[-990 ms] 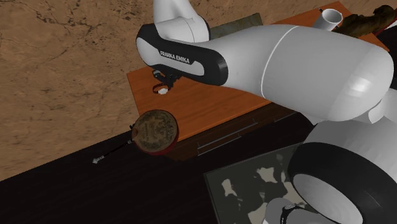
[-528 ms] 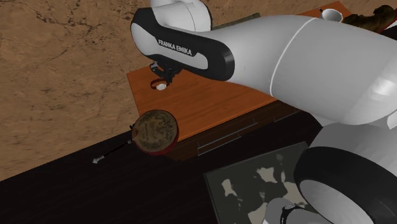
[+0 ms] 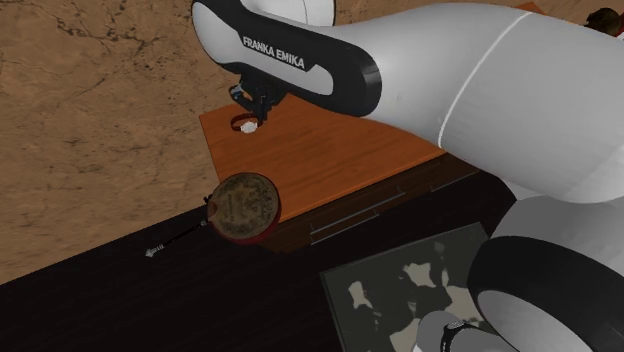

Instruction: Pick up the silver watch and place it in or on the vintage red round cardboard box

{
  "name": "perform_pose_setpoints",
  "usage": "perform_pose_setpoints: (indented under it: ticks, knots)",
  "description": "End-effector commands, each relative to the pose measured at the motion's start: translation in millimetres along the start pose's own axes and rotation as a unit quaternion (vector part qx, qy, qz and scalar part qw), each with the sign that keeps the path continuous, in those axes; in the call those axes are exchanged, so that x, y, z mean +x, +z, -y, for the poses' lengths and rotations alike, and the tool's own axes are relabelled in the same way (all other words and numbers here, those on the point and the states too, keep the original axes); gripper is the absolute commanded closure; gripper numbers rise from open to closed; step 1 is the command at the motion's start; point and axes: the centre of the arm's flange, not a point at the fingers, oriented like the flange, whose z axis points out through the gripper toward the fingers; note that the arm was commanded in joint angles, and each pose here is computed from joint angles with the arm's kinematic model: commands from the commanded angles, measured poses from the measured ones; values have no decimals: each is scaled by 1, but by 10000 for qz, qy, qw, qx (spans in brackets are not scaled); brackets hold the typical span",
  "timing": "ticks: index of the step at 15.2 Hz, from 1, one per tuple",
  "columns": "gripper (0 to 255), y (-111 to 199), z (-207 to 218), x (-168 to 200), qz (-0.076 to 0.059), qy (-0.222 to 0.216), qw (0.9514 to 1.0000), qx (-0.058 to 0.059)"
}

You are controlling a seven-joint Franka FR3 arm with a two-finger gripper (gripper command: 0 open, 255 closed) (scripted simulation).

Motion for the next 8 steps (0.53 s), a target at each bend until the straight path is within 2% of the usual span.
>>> perform_pose_setpoints:
  ticks: [1, 6, 8]
  knots:
    - [255, -10, 2, -2, 2, 0, 10000, -1]
    - [255, -32, 7, -5, 2, 0, 10000, -1]
    - [255, -29, 19, -28, 2, 0, 10000, -1]
